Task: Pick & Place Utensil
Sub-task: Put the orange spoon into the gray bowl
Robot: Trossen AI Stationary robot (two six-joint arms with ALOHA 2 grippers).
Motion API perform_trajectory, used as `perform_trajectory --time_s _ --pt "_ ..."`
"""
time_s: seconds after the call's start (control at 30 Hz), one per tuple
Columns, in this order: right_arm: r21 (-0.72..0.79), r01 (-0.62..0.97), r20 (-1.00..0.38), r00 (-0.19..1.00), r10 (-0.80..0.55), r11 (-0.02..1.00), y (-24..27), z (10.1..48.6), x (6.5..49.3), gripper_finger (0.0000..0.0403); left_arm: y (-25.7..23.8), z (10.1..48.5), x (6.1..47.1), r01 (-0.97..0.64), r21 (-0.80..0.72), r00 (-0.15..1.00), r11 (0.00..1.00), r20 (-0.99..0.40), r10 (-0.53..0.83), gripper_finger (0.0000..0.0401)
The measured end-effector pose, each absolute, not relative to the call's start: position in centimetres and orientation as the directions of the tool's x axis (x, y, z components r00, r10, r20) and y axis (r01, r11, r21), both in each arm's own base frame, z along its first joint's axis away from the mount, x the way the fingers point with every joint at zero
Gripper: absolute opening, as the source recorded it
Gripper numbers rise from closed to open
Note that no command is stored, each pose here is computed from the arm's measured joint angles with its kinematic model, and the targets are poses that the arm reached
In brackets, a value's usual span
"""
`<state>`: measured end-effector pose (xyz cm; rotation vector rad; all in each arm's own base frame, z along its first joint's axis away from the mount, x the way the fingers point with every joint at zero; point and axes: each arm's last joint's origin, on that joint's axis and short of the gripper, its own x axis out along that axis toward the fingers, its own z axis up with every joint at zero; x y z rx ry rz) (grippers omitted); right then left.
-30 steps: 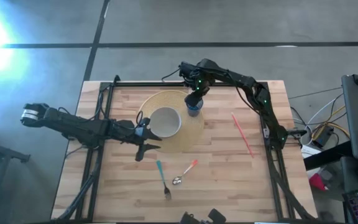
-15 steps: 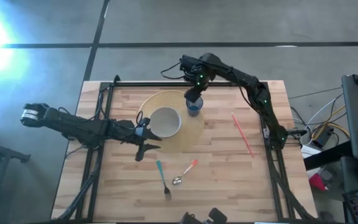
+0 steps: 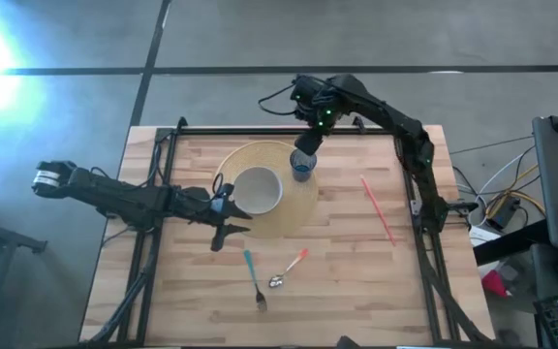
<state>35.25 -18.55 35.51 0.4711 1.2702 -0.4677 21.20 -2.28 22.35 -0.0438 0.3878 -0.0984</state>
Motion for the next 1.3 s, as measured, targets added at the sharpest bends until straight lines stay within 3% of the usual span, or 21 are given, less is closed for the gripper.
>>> perform_trajectory --time_s 0.2,0.5,0.83,1.07,1.3 --pt "0.087 0.539 -0.941 0.321 -0.108 0.838 -15.5 39.5 33.1 0.0147 -2.3 22.3 21.2 0.08 -0.078 0.92 0.994 -0.378 -0.104 0.0149" --pt "-0.037 0.54 -0.922 0.306 -0.237 0.841 -9.3 41.6 29.0 0.0132 -2.3 22.3 21.2 0.007 -0.25 0.921 0.968 -0.376 -0.104 0.0149" --pt "-0.015 0.54 -0.876 0.398 -0.271 0.842 -5.5 40.1 24.4 0.0117 -2.4 26.4 22.1 -0.001 -0.297 0.936 0.955 -0.336 -0.104 0.0149" --pt "0.021 0.541 -0.839 0.467 -0.279 0.841 -4.8 37.5 21.9 0.012 -2.1 29.9 21.8 -0.222 -0.369 0.847 0.902 -0.532 -0.01 0.0149" --pt "0.027 0.541 -0.83 0.48 -0.282 0.841 -4.5 34.6 20.4 0.0124 -2.1 31.5 21.8 -0.445 -0.466 0.739 0.764 -0.673 0.019 0.0149"
